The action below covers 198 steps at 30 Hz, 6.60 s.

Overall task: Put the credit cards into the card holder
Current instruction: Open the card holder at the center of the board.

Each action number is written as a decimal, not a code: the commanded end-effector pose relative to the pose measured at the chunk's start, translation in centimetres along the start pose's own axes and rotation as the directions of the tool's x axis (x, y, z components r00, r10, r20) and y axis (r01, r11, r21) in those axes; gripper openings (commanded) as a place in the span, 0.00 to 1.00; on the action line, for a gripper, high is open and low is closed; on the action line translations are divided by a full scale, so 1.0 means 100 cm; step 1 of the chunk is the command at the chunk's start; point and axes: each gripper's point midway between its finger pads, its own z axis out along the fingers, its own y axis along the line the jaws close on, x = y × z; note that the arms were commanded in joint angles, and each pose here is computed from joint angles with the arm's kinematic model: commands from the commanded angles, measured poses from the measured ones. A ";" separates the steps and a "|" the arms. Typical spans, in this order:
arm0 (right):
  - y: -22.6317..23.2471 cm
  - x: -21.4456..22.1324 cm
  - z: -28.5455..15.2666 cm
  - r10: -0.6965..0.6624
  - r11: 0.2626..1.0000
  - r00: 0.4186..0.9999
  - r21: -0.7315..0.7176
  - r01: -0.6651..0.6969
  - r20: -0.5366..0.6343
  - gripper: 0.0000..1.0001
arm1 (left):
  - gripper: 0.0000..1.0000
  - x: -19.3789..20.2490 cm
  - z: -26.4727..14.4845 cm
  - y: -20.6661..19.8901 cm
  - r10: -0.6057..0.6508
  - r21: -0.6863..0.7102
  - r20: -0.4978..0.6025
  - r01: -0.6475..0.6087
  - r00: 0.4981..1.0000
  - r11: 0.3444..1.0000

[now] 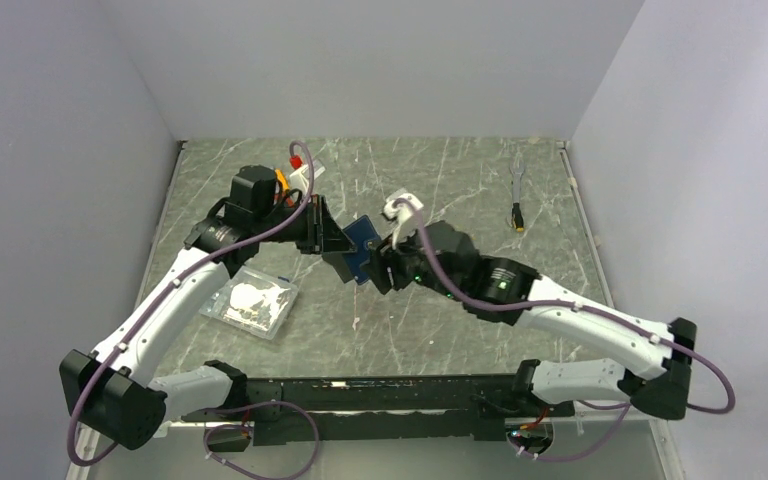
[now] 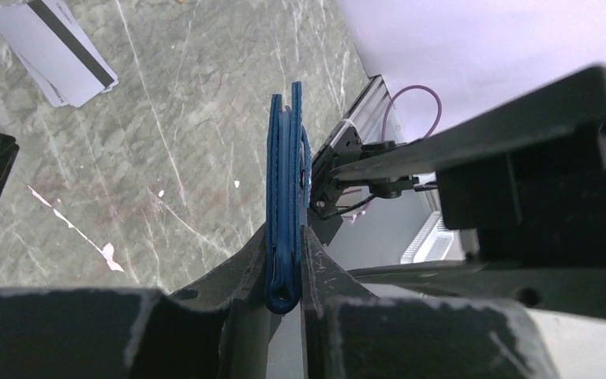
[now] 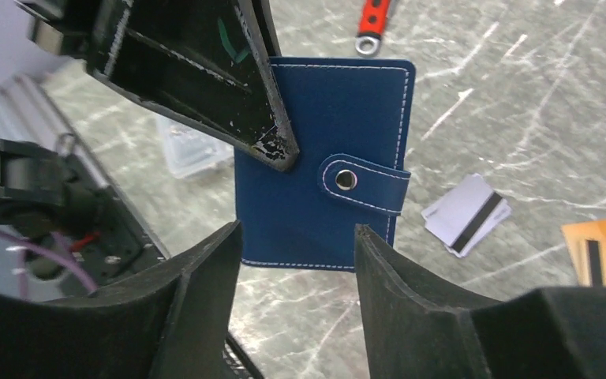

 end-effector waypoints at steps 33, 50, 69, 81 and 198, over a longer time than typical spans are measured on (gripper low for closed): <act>-0.008 -0.002 0.040 -0.171 0.945 0.984 0.290 0.150 0.048 0.31 | 0.00 -0.008 -0.003 -0.014 -0.096 0.059 0.030 0.094 0.995 0.994; -0.038 0.005 0.043 -0.206 0.864 0.978 0.475 0.170 0.026 0.00 | 0.00 -0.009 -0.007 -0.024 -0.102 0.086 0.033 0.099 0.994 0.991; -0.070 -0.011 0.009 -0.187 0.791 0.969 0.610 0.052 0.161 0.00 | 0.00 -0.006 -0.008 -0.023 -0.112 0.083 0.027 0.109 0.993 0.991; -0.052 -0.014 -0.010 -0.163 0.907 0.959 0.417 0.054 0.231 0.43 | 0.00 -0.007 -0.007 -0.019 -0.107 0.065 0.035 0.105 0.994 0.992; -0.186 0.053 0.027 0.425 0.827 0.904 0.387 -0.408 0.046 0.72 | 0.99 0.032 0.067 0.130 0.543 0.001 -0.394 -0.590 0.742 0.807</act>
